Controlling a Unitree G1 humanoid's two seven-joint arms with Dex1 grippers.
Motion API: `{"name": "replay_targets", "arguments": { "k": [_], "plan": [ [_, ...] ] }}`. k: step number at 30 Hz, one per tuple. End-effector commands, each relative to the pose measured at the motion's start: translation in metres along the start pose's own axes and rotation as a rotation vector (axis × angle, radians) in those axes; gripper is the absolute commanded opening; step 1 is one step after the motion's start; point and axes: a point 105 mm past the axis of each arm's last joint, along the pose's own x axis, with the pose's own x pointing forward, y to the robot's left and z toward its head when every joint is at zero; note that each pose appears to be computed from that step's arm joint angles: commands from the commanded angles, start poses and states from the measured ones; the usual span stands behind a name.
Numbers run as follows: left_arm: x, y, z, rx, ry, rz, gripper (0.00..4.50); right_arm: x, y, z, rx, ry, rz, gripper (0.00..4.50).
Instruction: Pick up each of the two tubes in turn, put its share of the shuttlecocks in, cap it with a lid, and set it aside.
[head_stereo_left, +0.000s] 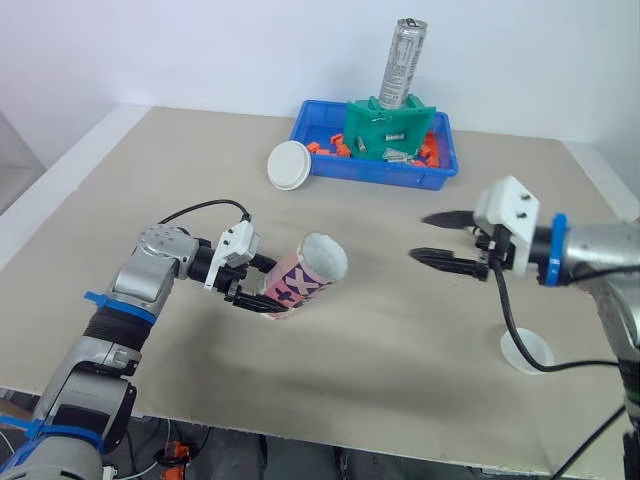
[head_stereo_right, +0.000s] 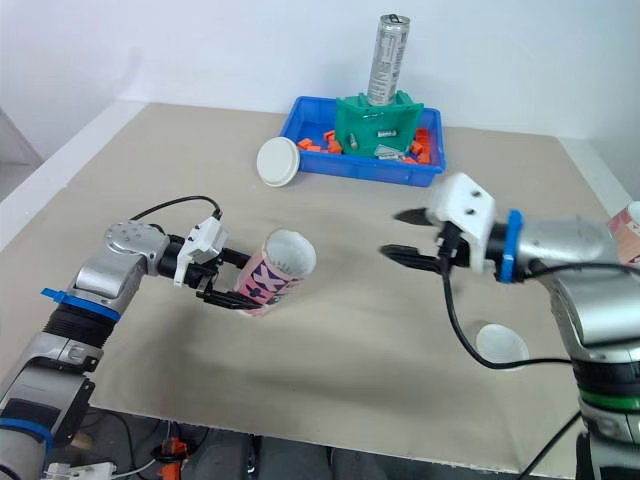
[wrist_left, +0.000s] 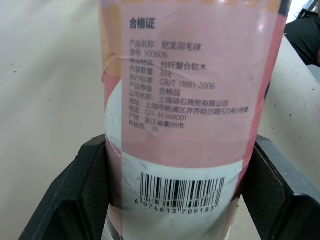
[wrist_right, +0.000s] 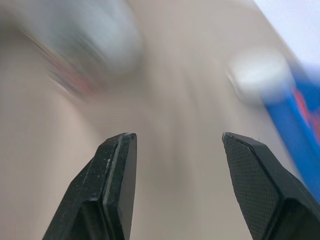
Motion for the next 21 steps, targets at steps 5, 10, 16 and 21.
{"name": "replay_targets", "arguments": {
  "k": [5, 10, 16, 21],
  "plan": [
    [-0.005, 0.001, 0.011, 0.046, -0.020, 0.015, 3.40, -0.034, -0.029, -0.044, 0.120, 0.057, -0.334, 2.97],
    [-0.005, 0.002, 0.012, 0.047, -0.020, 0.013, 3.40, -0.034, -0.033, -0.069, 0.187, 0.100, -0.385, 2.97],
    [-0.004, 0.003, 0.013, 0.050, -0.020, 0.017, 3.40, -0.029, -0.052, -0.101, 0.250, 0.156, -0.482, 2.97],
    [-0.006, 0.003, 0.012, 0.049, -0.018, 0.025, 3.40, -0.024, -0.059, -0.110, 0.283, 0.152, -0.497, 2.97]
  ]
}}
